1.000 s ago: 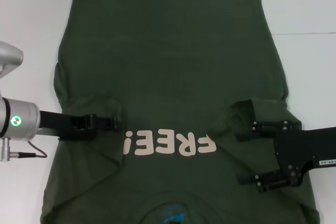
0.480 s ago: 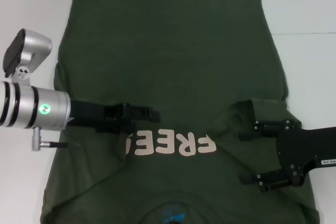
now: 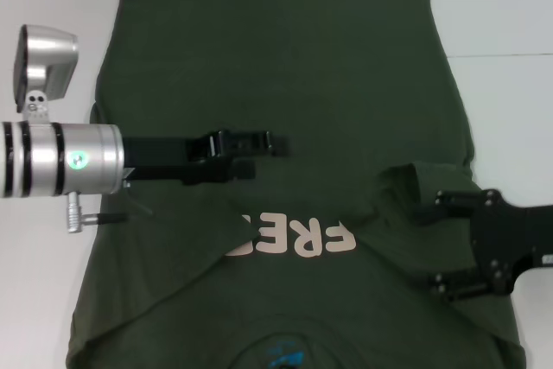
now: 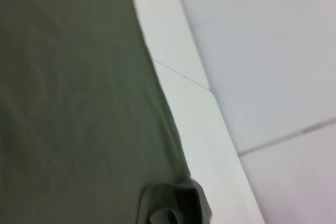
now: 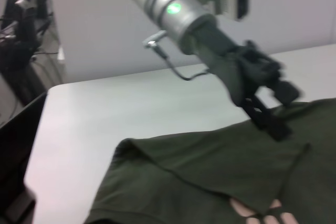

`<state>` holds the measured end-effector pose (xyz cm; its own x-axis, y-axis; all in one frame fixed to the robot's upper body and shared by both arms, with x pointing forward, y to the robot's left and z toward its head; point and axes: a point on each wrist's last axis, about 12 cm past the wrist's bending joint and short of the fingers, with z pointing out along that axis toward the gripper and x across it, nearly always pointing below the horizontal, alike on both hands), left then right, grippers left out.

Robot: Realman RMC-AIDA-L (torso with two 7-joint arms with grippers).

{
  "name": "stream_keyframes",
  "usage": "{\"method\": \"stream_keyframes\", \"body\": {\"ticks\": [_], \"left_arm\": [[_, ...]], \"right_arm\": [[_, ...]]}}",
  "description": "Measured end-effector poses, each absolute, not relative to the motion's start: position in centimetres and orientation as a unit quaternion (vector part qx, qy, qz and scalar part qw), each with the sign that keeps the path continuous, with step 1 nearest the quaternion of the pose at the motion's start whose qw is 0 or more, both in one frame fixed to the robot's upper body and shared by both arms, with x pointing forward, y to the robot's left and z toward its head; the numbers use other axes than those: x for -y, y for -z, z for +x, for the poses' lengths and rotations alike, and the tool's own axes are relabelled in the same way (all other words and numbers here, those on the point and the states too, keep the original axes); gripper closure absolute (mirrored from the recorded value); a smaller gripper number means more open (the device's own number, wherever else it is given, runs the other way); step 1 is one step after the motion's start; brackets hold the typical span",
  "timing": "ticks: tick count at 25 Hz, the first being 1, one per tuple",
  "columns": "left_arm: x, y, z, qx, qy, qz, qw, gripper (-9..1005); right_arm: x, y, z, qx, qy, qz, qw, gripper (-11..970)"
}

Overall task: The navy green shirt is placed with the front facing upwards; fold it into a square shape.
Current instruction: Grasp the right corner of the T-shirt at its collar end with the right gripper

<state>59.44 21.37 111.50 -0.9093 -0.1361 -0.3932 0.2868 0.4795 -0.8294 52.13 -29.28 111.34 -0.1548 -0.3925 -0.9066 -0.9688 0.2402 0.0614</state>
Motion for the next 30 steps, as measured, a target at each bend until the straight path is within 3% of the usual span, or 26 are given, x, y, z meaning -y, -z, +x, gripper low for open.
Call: {"method": "stream_keyframes", "body": {"ticks": [5, 12, 20, 30], "left_arm": [[-22.8, -112.0, 57.8, -0.811, 0.506, 0.181, 0.233, 88], [-25.2, -111.9, 54.0, -0.762, 0.485, 0.345, 0.256, 90], [-25.9, -111.3, 52.6, -0.743, 0.486, 0.384, 0.255, 91], [-25.0, -111.3, 52.8, -0.727, 0.489, 0.4, 0.27, 95]], "right_arm": [[31.3, -112.8, 51.7, -0.694, -0.33, -0.486, 0.416, 47], [35.0, -114.1, 47.6, -0.703, -0.303, -0.469, 0.441, 45], [37.5, -114.7, 45.0, -0.787, -0.303, -0.364, 0.394, 44], [37.9, -115.0, 46.1, -0.874, -0.347, -0.209, 0.268, 47]]}}
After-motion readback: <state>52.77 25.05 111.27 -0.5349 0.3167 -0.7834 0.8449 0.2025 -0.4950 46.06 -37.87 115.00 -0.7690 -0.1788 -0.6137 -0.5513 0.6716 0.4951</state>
